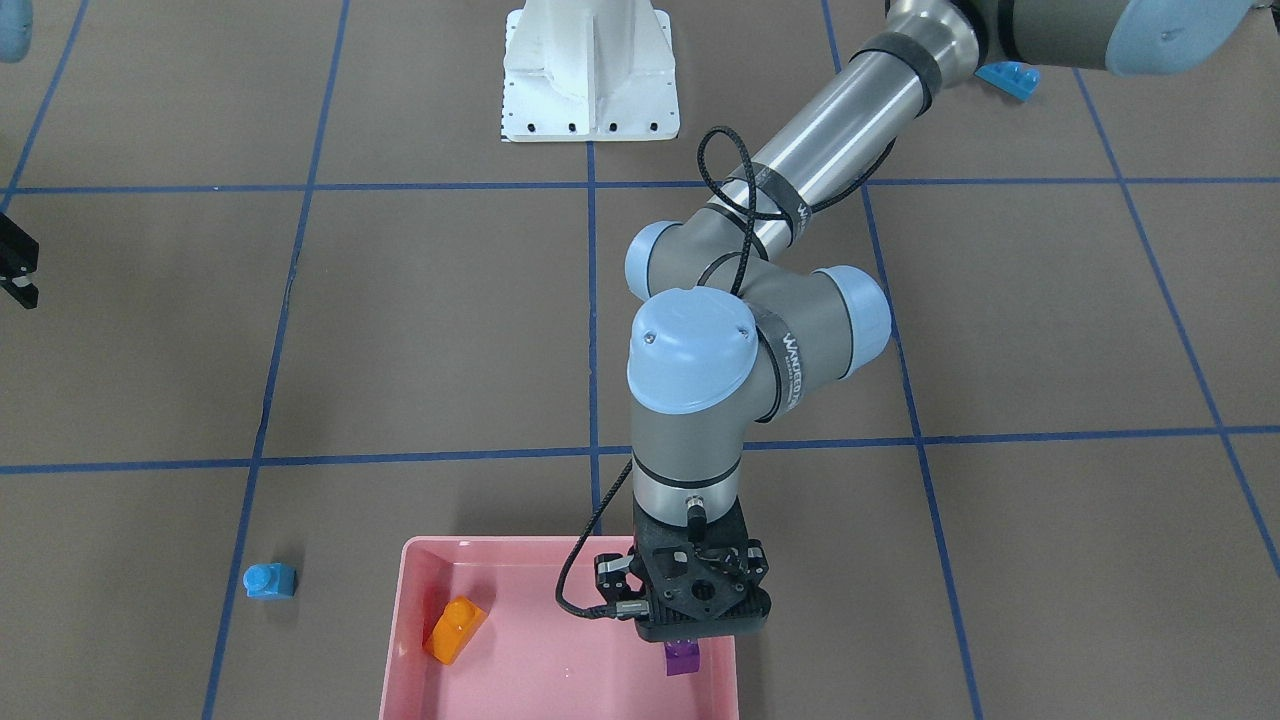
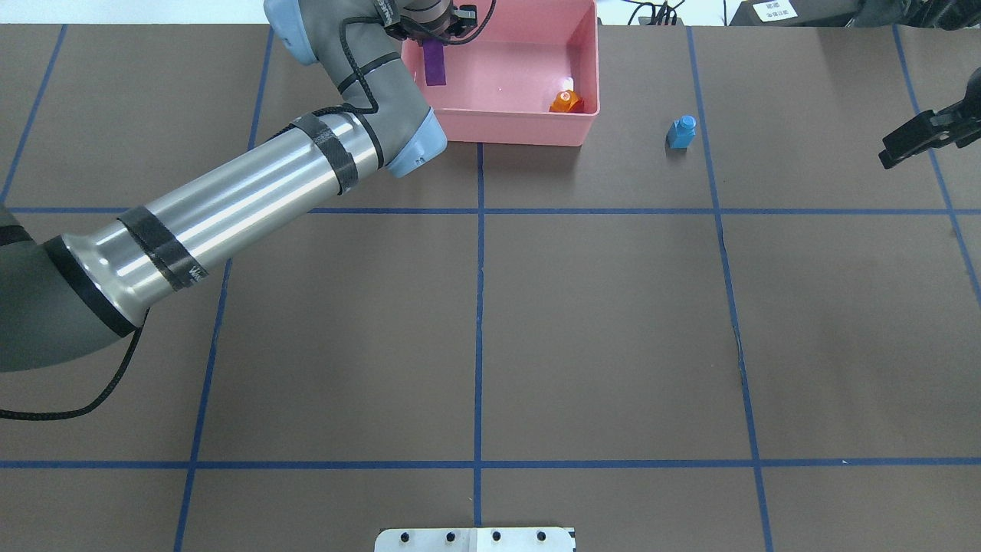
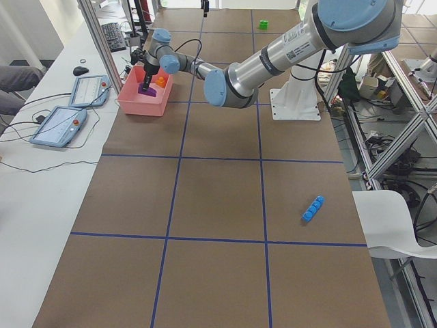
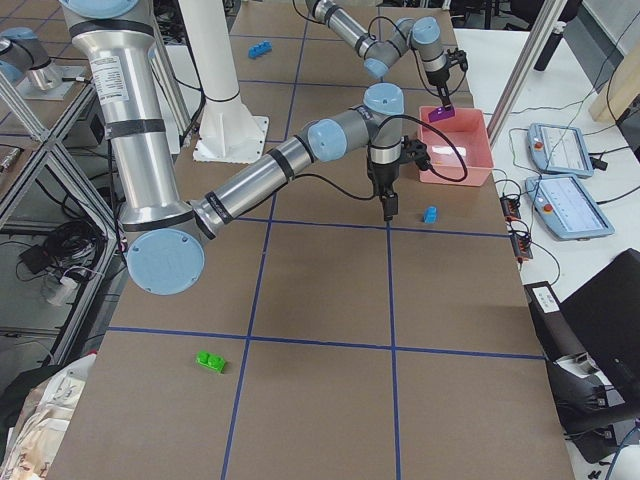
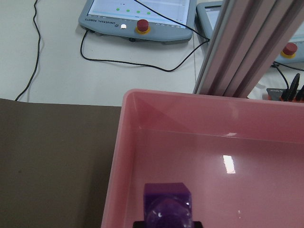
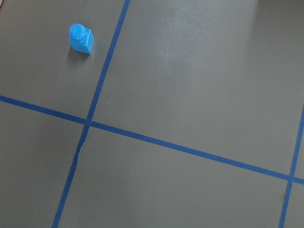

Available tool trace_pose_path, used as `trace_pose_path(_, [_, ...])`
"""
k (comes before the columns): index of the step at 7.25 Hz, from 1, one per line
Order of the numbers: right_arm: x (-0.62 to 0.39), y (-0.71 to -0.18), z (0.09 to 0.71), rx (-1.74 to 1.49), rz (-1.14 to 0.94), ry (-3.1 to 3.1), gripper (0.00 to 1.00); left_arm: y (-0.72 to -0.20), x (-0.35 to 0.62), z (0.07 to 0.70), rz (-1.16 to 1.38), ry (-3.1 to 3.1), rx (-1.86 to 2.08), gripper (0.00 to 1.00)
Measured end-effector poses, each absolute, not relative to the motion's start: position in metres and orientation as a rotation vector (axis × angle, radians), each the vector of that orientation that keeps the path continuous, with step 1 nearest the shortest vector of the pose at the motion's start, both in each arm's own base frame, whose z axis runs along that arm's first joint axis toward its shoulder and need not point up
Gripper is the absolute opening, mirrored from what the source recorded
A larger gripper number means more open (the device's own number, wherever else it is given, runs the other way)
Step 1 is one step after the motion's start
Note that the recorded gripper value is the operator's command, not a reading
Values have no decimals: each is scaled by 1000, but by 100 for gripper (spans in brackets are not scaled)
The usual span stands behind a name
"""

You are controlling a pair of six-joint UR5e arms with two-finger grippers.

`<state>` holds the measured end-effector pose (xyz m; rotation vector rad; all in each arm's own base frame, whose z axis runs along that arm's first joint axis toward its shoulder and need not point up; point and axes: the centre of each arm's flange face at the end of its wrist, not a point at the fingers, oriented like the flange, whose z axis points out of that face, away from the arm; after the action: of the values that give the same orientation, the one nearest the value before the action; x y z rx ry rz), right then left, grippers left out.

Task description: Put all blocks into box

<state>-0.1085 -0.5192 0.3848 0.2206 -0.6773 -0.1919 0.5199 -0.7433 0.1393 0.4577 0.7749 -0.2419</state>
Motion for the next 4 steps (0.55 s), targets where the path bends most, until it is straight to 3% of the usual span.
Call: trace_pose_path(4, [-114, -525, 393, 202, -189, -673, 99, -733, 523, 150, -232, 764, 479, 99])
